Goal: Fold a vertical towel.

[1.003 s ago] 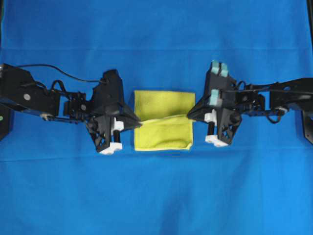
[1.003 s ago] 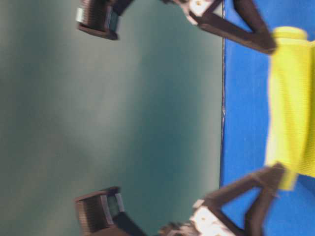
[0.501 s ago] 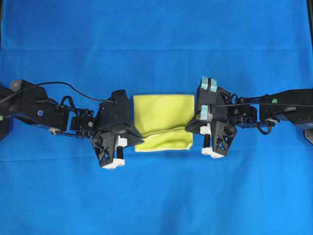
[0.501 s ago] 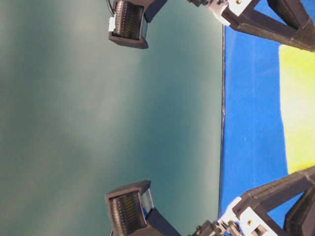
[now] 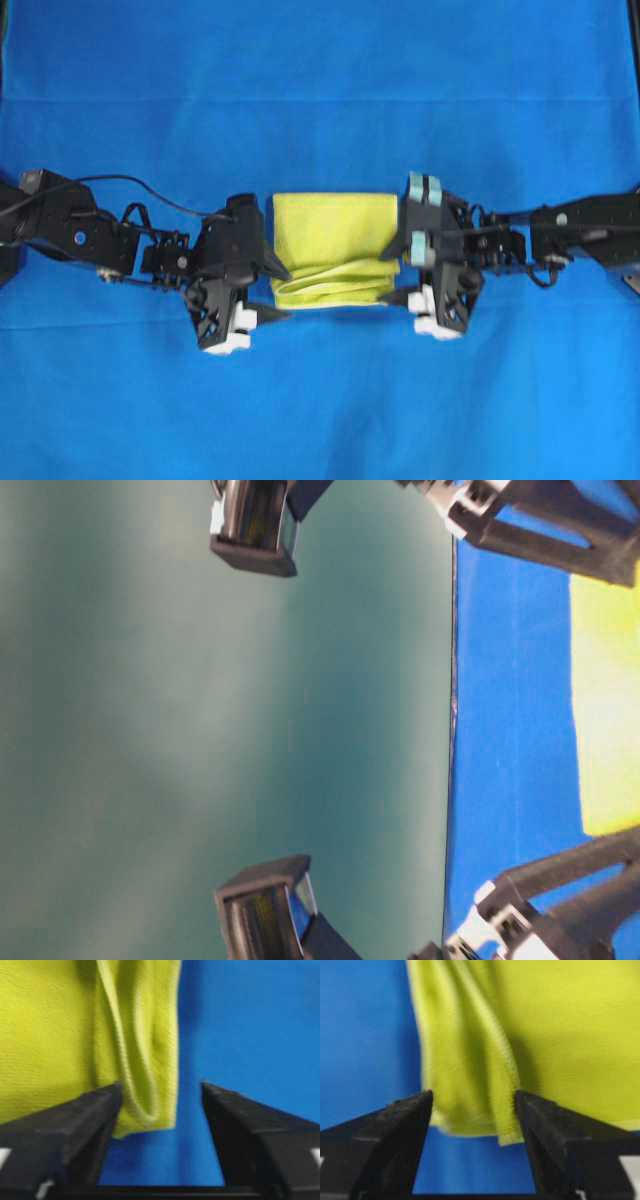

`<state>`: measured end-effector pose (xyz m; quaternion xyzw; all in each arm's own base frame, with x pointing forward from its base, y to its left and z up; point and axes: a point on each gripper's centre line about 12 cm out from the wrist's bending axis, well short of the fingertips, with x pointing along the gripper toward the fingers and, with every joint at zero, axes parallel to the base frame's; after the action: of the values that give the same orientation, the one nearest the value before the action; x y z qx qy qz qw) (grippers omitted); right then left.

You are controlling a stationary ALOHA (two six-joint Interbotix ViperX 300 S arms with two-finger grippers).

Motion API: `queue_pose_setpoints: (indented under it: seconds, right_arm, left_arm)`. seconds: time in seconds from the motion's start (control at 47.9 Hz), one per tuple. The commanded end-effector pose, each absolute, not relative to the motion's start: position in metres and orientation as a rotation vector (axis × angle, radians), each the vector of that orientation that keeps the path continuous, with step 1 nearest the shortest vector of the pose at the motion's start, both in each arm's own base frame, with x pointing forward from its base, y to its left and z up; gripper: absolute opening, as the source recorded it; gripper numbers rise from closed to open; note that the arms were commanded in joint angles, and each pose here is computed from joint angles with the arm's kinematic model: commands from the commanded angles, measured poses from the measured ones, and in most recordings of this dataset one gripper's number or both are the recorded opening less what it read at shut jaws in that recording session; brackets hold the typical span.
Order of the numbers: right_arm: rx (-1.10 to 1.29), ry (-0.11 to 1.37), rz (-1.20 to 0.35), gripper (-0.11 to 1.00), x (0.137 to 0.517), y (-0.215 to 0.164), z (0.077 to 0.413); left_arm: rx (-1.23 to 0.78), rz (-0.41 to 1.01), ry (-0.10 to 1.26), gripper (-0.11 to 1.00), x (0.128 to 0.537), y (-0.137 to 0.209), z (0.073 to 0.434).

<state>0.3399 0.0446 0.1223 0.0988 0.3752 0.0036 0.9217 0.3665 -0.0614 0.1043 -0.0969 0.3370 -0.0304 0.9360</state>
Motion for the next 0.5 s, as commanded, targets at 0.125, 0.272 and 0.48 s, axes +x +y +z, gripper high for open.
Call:
queue_pose_setpoints:
  seconds: [0.125, 0.272, 0.48]
  right_arm:
    - [0.185, 0.729, 0.076, 0.56, 0.342, 0.068, 0.137]
    - [0.187, 0.673, 0.091, 0.56, 0.340, 0.069, 0.158]
    - [0.179, 0.535, 0.120, 0.56, 0.330, 0.066, 0.207]
  left_arm:
    - [-0.183, -0.117, 0.657, 0.64, 0.362, -0.080, 0.122]
    - [-0.176, -0.126, 0.633, 0.63, 0.356, -0.078, 0.146]
    - [-0.179, -0.123, 0.576, 0.63, 0.340, -0.068, 0.191]
